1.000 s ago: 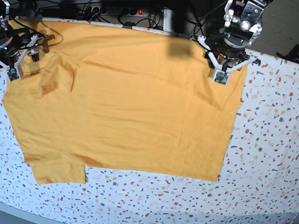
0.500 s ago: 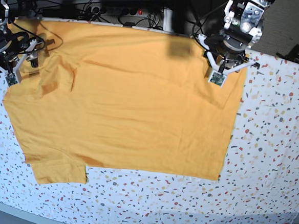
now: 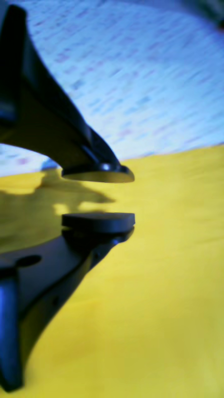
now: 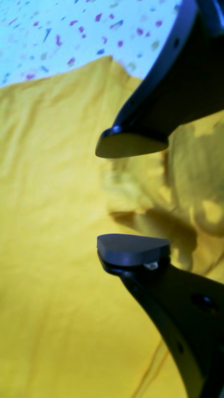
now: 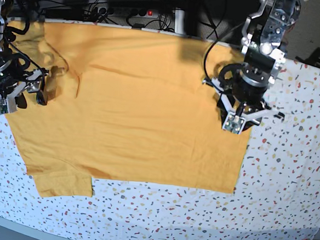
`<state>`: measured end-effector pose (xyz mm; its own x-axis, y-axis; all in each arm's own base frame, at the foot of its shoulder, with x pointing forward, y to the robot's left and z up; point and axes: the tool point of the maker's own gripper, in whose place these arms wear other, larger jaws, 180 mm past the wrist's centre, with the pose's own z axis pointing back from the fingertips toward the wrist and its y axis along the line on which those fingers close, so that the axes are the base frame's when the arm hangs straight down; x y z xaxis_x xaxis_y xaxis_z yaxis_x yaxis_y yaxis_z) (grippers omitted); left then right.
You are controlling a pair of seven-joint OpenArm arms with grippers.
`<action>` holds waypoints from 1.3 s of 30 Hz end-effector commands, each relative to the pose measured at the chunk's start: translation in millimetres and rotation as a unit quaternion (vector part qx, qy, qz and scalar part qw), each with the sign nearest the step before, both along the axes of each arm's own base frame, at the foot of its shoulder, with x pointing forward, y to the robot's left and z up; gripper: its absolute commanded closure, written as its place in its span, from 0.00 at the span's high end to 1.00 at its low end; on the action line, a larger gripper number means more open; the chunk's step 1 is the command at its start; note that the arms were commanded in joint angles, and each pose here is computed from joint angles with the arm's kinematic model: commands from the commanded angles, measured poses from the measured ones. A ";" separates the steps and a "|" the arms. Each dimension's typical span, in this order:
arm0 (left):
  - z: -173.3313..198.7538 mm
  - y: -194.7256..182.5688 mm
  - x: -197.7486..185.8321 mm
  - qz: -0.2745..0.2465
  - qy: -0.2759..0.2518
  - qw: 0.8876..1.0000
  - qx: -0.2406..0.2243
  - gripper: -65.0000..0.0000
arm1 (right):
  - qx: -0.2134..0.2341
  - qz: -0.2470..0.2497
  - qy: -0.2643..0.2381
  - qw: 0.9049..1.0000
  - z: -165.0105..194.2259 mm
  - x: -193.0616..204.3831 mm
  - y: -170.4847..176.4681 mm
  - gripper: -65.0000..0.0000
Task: Fold the T-shirt properly
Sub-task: 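Move both grippers over to the shirt's hem corners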
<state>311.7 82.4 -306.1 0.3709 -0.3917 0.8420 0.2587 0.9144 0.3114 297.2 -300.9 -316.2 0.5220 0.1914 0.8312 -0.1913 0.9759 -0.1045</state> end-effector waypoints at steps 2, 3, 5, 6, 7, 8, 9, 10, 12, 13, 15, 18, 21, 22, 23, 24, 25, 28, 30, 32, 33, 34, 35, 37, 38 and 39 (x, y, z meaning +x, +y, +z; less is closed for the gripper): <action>32.8 -1.1 20.0 -0.002 -0.059 0.998 -0.005 0.24 | 0.012 0.000 -0.046 0.999 24.5 18.6 4.2 0.58; 41.5 -1.0 27.0 -0.002 -0.072 0.997 -0.005 0.24 | 0.019 -0.001 -0.055 0.998 27.8 23.6 7.8 0.58; 59.7 -1.1 40.4 -0.002 -0.098 0.995 -0.006 0.24 | 0.034 -0.004 -0.073 0.997 35.6 34.1 14.5 0.58; 69.4 -1.3 46.8 -0.003 -0.112 0.994 -0.006 0.24 | 0.041 -0.005 -0.082 0.996 40.2 39.8 17.6 0.58; 79.3 -1.6 52.9 -0.003 -0.126 0.992 -0.007 0.24 | 0.047 -0.007 -0.091 0.995 44.8 45.5 20.8 0.58; 88.7 -1.7 58.5 -0.004 -0.139 0.990 -0.007 0.24 | 0.054 -0.008 -0.100 0.994 49.8 51.3 23.9 0.58; 98.0 -1.8 63.9 -0.004 -0.151 0.988 -0.007 0.24 | 0.061 -0.009 -0.110 0.992 55.4 57.3 27.3 0.58; 107.4 -1.7 68.9 -0.004 -0.164 0.986 -0.007 0.24 | 0.068 -0.010 -0.118 0.991 60.5 62.8 30.4 0.58; 125.8 -1.7 78.1 -0.004 -0.187 0.982 -0.007 0.24 | 0.080 -0.011 -0.139 0.987 73.7 74.7 36.6 0.58; 134.5 -1.7 82.0 -0.004 -0.198 0.980 -0.007 0.24 | 0.087 -0.011 -0.150 0.985 80.5 80.4 39.8 0.58; 152.6 -1.8 89.4 -0.004 -0.220 0.975 -0.007 0.24 | 0.098 -0.010 -0.172 0.980 95.7 91.6 45.4 0.58; 179.5 -1.7 98.7 -0.004 -0.253 0.967 -0.007 0.24 | 0.110 -0.004 -0.198 0.974 118.9 107.3 53.1 0.58; 202.6 -1.7 105.1 -0.005 -0.279 0.960 -0.007 0.24 | 0.112 0.002 -0.217 0.970 143.0 121.8 58.0 0.58; 209.3 -1.7 106.7 -0.005 -0.287 0.958 -0.007 0.24 | 0.112 0.004 -0.223 0.968 151.7 126.4 59.1 0.58; 215.7 -1.7 108.3 -0.005 -0.294 0.956 -0.007 0.24 | 0.111 0.006 -0.229 0.967 160.3 130.5 60.1 0.58; 221.2 -1.7 109.5 -0.005 -0.301 0.954 -0.007 0.24 | 0.109 0.009 -0.234 0.966 168.8 134.5 61.1 0.58; 225.8 -1.7 110.6 -0.005 -0.306 0.952 -0.007 0.24 | 0.107 0.012 -0.236 0.966 175.8 138.3 62.5 0.58; 232.2 -1.8 115.1 -0.006 -0.312 0.950 -0.009 0.24 | 0.101 0.020 -0.237 0.966 193.6 147.3 67.4 0.58; 230.0 -0.8 121.4 -0.005 -0.310 0.951 -0.006 0.24 | 0.097 0.028 -0.242 0.965 203.7 152.0 72.8 0.58; 223.1 2.5 132.1 0.000 -0.299 0.954 0.001 0.24 | 0.094 0.040 -0.244 0.964 210.5 155.7 80.7 0.58; 218.4 4.9 138.8 0.004 -0.291 0.957 0.006 0.24 | 0.092 0.047 -0.245 0.964 213.0 157.4 85.6 0.58; 213.4 7.9 146.3 0.009 -0.282 0.959 0.011 0.24 | 0.090 0.055 -0.246 0.964 214.8 159.0 91.5 0.58; 208.3 11.2 154.4 0.014 -0.272 0.962 0.016 0.24 | 0.087 0.062 -0.244 0.964 215.3 160.5 97.5 0.58; 198.3 18.5 171.6 0.024 -0.252 0.967 0.024 0.24 | 0.075 0.078 -0.235 0.966 212.6 163.1 109.6 0.58; 193.2 21.8 180.6 0.028 -0.238 0.970 0.022 0.24 | 0.063 0.084 -0.228 0.968 209.1 164.5 114.9 0.58; 189.5 25.0 189.8 0.032 -0.226 0.973 0.018 0.24 | 0.049 0.089 -0.222 0.970 205.0 165.8 119.7 0.58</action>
